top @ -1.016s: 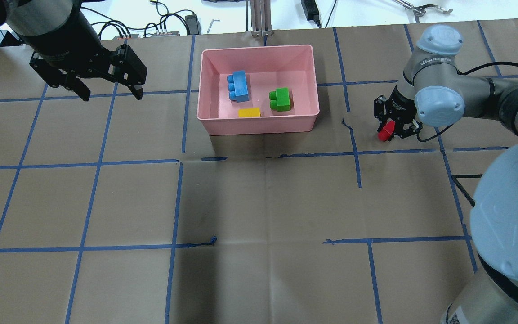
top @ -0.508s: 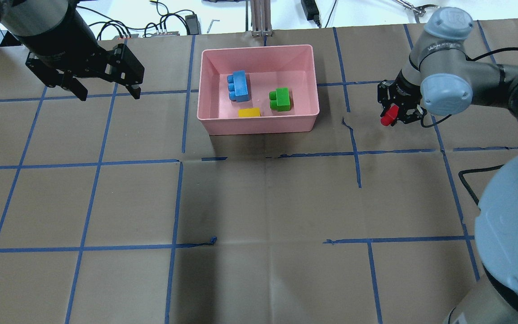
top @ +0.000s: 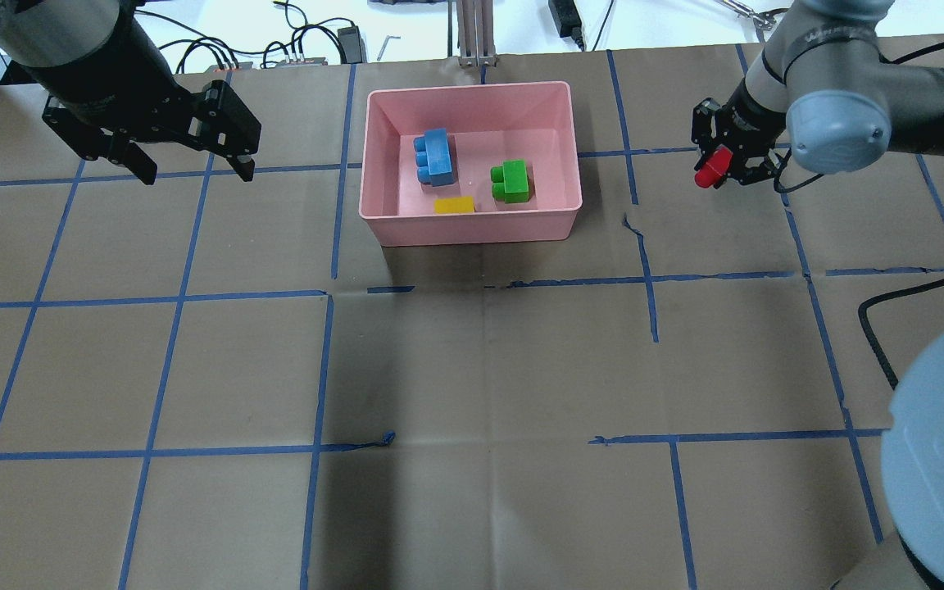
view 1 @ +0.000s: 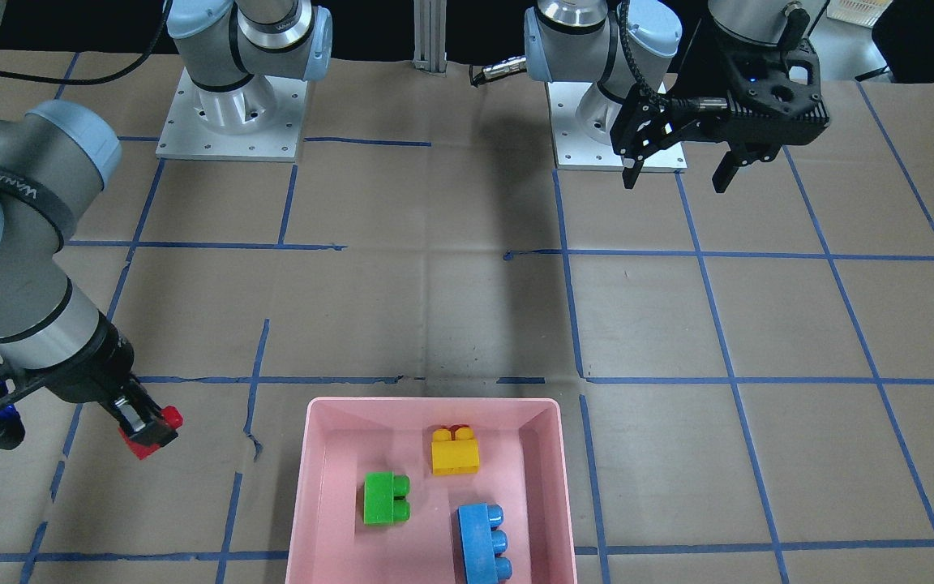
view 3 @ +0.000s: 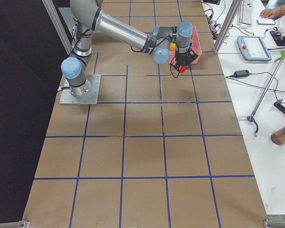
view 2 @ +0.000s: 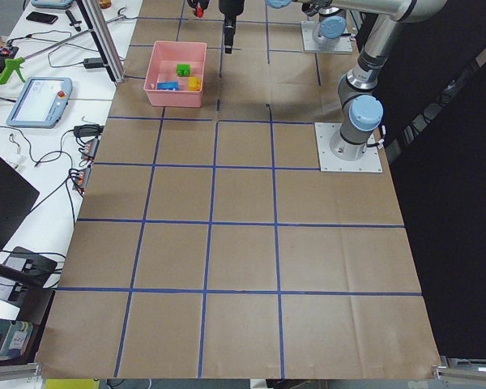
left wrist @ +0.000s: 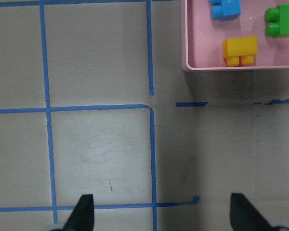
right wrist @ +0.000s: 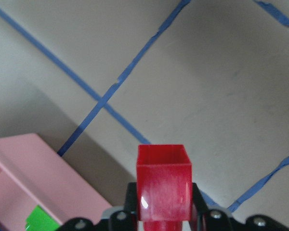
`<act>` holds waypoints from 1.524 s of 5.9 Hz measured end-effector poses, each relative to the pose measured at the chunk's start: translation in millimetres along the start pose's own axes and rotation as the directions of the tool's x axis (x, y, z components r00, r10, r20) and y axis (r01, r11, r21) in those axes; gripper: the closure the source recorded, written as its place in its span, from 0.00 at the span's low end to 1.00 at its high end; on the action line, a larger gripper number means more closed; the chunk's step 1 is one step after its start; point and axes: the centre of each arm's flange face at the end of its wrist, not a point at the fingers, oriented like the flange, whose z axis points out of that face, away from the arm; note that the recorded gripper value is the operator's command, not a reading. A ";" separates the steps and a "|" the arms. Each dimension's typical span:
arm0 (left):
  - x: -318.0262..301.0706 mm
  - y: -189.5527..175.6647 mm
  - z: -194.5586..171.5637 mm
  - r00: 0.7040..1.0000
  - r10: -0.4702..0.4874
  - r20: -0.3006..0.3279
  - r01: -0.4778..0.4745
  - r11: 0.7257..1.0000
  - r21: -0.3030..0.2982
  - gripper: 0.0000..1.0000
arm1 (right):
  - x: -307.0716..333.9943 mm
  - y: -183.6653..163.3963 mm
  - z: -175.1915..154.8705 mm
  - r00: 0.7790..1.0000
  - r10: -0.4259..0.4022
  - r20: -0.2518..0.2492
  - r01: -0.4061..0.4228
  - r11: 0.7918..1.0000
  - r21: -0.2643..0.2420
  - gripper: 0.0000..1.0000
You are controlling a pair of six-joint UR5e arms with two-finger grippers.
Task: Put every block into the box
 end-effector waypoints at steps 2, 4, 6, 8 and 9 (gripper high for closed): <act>-0.4 -7.4 2.0 1.000 -0.003 -0.001 0.003 1.000 -0.003 0.01 | -78.5 62.8 -12.4 0.985 -0.169 0.041 0.170 0.985 -0.003 0.73; -0.6 -10.8 6.2 1.000 -0.005 0.000 0.005 1.000 0.011 0.01 | -152.1 107.8 24.9 0.932 -0.359 0.059 0.360 0.933 -0.018 0.59; -0.5 -9.7 5.0 1.000 -0.003 0.000 0.003 1.000 0.018 0.01 | -188.5 113.6 93.2 0.856 -0.515 0.052 0.517 0.855 -0.044 0.01; -0.4 -7.7 3.5 1.000 -0.004 0.000 0.004 1.000 0.019 0.01 | -191.6 110.4 107.1 0.790 -0.611 0.050 0.613 0.790 -0.029 0.00; -0.4 -6.2 2.1 1.000 -0.004 0.001 0.004 1.000 0.020 0.01 | -189.9 107.2 95.7 0.789 -0.612 0.050 0.614 0.789 -0.018 0.00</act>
